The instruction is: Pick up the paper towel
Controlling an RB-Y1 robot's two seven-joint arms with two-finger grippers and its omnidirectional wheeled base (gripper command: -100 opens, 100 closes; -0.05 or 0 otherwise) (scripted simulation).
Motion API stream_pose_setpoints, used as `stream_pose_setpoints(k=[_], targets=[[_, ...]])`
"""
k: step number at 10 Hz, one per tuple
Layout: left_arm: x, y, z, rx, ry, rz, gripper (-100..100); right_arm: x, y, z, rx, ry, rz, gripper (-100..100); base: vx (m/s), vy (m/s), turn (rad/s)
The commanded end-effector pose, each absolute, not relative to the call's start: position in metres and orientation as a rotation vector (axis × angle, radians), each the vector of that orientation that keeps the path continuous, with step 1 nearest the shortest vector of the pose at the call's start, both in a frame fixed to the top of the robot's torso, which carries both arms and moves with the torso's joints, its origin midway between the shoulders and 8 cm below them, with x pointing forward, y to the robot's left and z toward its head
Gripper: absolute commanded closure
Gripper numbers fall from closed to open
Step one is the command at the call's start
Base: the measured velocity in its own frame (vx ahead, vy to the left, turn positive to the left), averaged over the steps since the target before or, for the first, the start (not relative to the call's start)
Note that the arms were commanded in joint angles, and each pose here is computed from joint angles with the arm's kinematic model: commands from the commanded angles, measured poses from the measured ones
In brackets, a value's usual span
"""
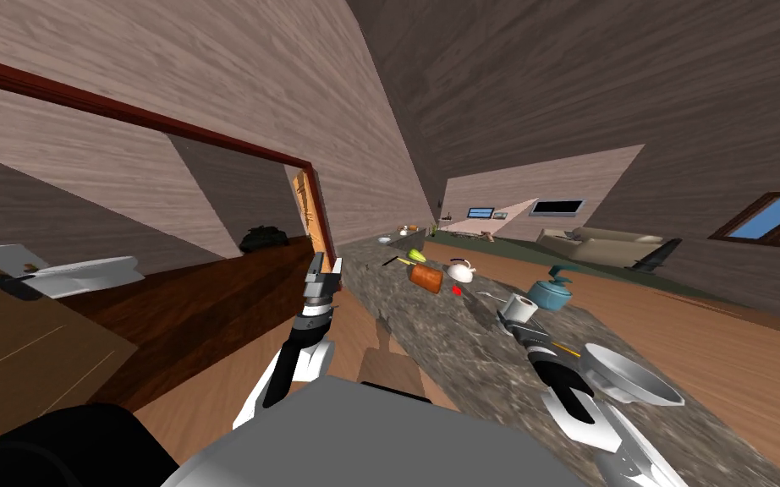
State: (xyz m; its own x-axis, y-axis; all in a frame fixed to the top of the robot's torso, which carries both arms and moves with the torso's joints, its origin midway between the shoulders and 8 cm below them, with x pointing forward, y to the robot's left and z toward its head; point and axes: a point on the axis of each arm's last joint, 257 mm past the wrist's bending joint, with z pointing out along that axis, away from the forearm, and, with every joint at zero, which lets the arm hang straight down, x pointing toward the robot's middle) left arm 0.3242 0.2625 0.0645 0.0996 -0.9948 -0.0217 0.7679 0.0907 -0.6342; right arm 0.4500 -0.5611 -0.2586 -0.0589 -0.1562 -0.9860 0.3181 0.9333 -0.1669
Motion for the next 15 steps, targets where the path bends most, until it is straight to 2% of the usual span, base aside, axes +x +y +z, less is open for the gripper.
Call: stream_pose_setpoints(k=[1, 10, 15], targets=[[0.324, 0.263, 0.065, -0.541, 0.52, -1.401, 0, 0.47, -0.549, -0.259, 0.113, 1.584, -0.358, -100, 0.018, 0.028, -0.254], [0.324, 0.262, 0.065, -0.541, 0.52, -1.401, 0, 0.586, -0.45, -0.25, -0.124, 1.583, -0.173, -100, 0.021, 0.034, -0.288], [0.324, 0.262, 0.065, -0.541, 0.52, -1.401, 0, 0.609, -0.429, -0.234, -0.169, 1.563, -0.144, -100, 0.01, 0.021, -0.148]])
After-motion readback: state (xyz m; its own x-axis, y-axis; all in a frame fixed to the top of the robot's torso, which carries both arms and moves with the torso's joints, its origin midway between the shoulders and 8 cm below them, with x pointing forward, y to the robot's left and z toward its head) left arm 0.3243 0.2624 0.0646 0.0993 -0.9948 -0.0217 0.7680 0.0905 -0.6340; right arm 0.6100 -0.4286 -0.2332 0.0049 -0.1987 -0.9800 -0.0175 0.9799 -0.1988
